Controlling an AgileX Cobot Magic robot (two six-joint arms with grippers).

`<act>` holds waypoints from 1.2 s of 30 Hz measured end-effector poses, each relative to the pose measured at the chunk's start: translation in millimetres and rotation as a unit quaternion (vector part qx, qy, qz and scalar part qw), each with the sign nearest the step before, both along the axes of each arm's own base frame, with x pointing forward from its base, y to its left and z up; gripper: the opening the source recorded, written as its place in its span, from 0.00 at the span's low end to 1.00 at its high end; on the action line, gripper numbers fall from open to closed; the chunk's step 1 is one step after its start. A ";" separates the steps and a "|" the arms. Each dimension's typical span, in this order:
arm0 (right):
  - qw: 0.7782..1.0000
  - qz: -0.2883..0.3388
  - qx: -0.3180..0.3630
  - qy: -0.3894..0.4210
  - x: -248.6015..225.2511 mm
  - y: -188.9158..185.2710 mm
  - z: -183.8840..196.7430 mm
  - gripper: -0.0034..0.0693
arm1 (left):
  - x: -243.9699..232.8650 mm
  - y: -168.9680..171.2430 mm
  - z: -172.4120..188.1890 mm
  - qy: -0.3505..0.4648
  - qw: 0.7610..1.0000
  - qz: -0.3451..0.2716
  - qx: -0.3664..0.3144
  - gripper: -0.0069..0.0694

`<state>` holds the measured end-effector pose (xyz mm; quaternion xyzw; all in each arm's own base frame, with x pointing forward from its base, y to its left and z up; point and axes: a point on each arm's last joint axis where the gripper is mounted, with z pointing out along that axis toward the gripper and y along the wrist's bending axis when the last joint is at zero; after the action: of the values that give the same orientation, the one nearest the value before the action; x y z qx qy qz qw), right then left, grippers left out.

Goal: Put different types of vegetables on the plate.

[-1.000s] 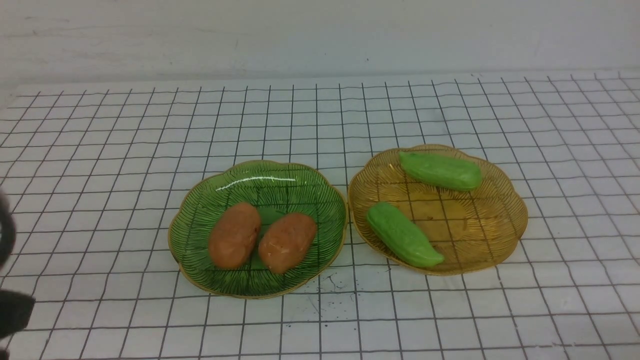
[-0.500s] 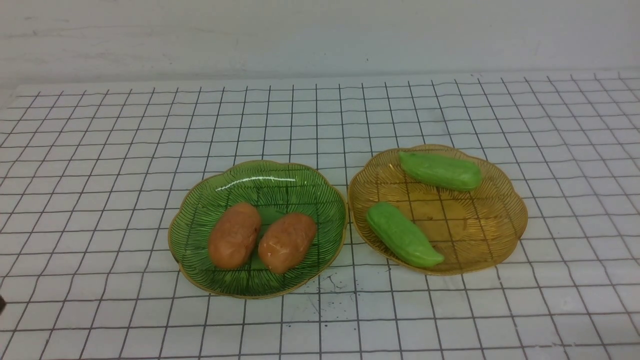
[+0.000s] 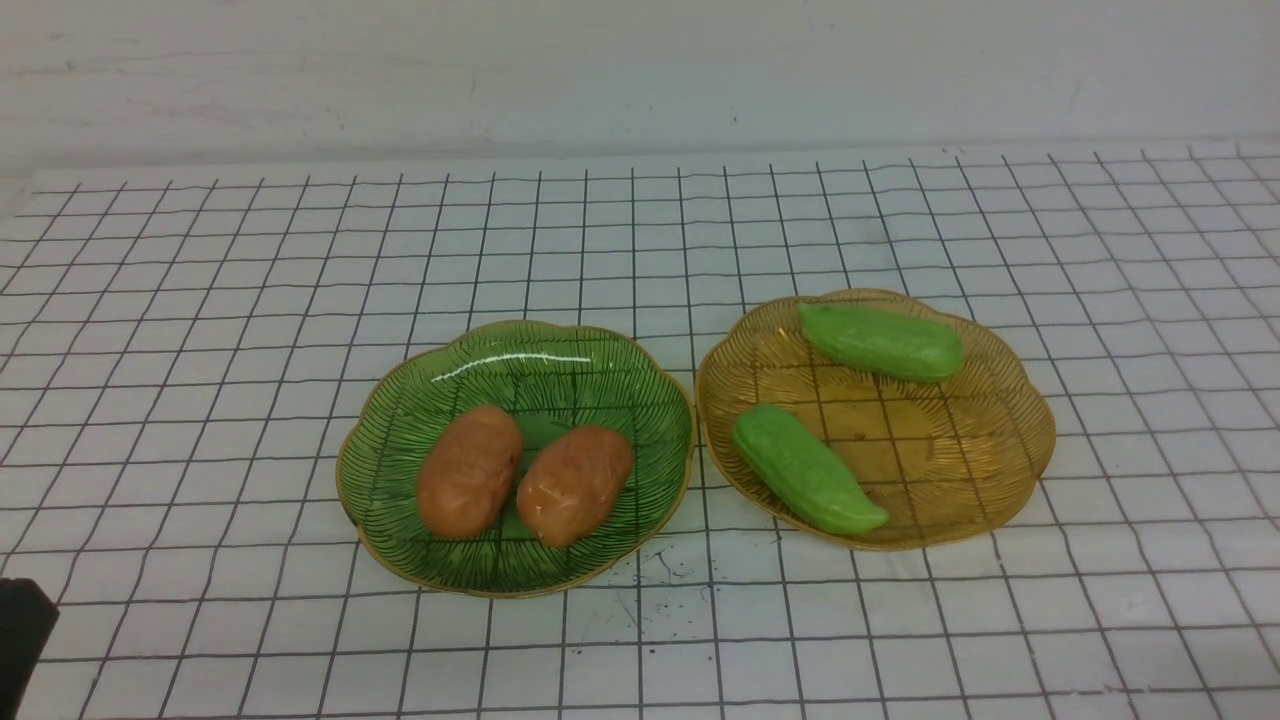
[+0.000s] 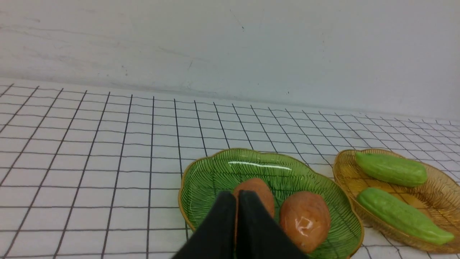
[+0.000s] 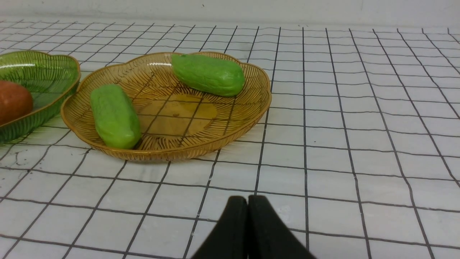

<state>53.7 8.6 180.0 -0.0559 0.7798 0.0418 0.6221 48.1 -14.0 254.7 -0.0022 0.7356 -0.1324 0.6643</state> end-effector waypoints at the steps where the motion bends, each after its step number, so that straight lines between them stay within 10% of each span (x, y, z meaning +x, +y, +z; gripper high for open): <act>1: 1.000 0.000 0.000 0.000 0.0 0.0 0.0 0.03 | 0.3 -0.1 -2.1 0.005 1.000 -0.001 0.002 0.08; 17: 1.000 0.000 0.000 0.000 0.0 0.0 0.0 0.03 | 4.4 7.7 -81.7 0.094 0.992 0.040 0.080 0.08; 36: 1.000 0.000 0.000 0.000 0.0 0.0 0.1 0.03 | 4.1 8.3 -84.1 0.102 0.990 0.044 0.084 0.08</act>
<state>53.7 8.6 180.1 -0.0557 0.7795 0.0419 0.6225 52.2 -5.7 170.6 0.0080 0.8074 -0.0395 0.5886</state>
